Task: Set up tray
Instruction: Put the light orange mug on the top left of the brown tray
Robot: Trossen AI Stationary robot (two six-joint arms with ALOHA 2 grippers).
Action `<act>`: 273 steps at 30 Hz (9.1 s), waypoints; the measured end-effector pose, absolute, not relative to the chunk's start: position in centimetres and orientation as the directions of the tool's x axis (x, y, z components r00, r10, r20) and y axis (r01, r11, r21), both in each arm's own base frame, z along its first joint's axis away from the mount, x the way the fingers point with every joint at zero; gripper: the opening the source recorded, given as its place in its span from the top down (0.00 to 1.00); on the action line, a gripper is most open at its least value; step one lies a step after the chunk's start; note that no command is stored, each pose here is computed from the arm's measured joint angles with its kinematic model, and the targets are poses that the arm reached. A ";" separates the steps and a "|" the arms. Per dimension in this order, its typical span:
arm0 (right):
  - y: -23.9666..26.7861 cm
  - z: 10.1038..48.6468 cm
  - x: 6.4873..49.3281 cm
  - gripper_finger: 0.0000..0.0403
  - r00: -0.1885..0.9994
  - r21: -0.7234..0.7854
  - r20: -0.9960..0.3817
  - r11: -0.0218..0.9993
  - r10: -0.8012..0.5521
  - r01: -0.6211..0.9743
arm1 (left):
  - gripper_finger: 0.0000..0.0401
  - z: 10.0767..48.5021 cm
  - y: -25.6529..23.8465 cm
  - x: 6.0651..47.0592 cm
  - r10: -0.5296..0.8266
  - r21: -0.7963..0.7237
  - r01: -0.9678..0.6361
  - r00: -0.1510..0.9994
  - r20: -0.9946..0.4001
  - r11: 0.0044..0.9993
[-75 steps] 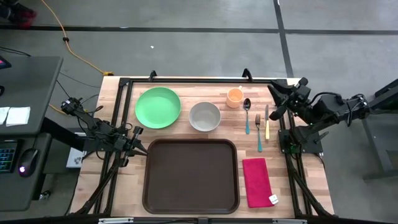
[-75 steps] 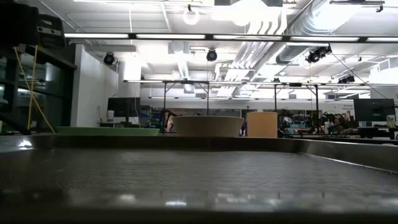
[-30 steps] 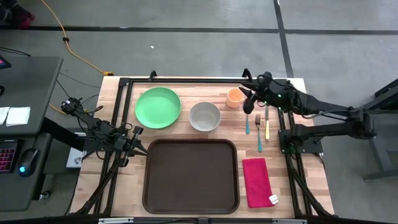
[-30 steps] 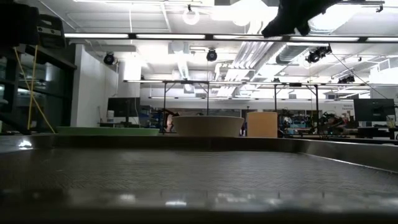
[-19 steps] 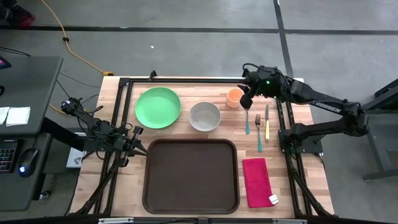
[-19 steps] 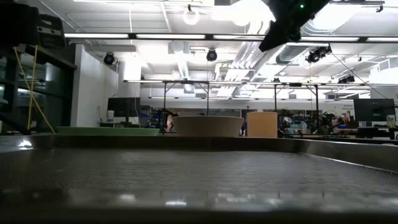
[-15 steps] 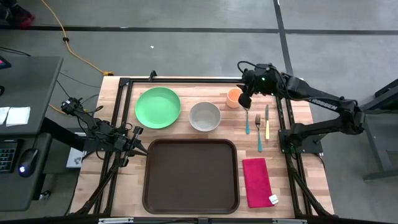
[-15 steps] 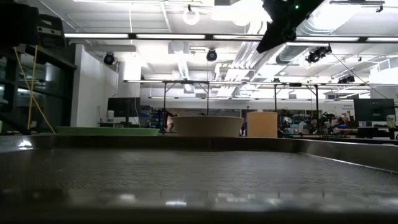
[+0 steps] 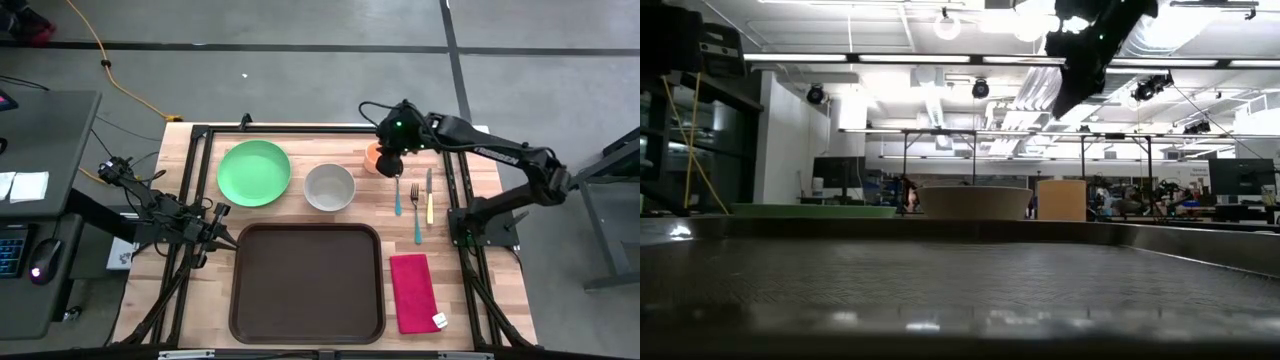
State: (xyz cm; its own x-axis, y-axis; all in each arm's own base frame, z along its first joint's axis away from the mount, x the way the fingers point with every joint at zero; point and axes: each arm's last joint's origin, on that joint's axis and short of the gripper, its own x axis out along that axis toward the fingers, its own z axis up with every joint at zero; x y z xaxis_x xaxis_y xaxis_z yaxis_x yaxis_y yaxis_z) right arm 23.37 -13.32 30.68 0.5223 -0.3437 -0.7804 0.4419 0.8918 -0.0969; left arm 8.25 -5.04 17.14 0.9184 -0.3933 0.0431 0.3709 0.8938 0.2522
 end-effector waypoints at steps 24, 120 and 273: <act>-14.2 26.1 25.1 0.80 0.340 -0.145 -0.918 0.971 -0.204 0.192 | 0.82 17.1 -5.0 8.3 -0.394 0.252 0.371 0.918 0.043 0.894; -16.5 21.8 26.5 1.00 0.227 -0.146 -0.960 0.984 -0.166 0.105 | 0.82 17.1 -5.0 8.3 -0.394 0.252 0.372 0.918 0.043 0.893; 4.0 37.3 34.0 1.00 0.671 -0.025 -0.740 0.998 -0.051 0.049 | 0.82 18.0 -5.0 8.1 -0.401 0.284 0.364 0.912 0.083 0.887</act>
State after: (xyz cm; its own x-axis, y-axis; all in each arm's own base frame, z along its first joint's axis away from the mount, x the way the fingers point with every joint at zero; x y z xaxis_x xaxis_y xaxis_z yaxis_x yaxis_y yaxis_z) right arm 34.05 4.00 37.29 0.6711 -0.0512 -0.7396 0.0490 0.9985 -0.0246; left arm 8.12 -4.98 18.02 0.9121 -0.4014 0.0833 0.3644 0.8869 0.2840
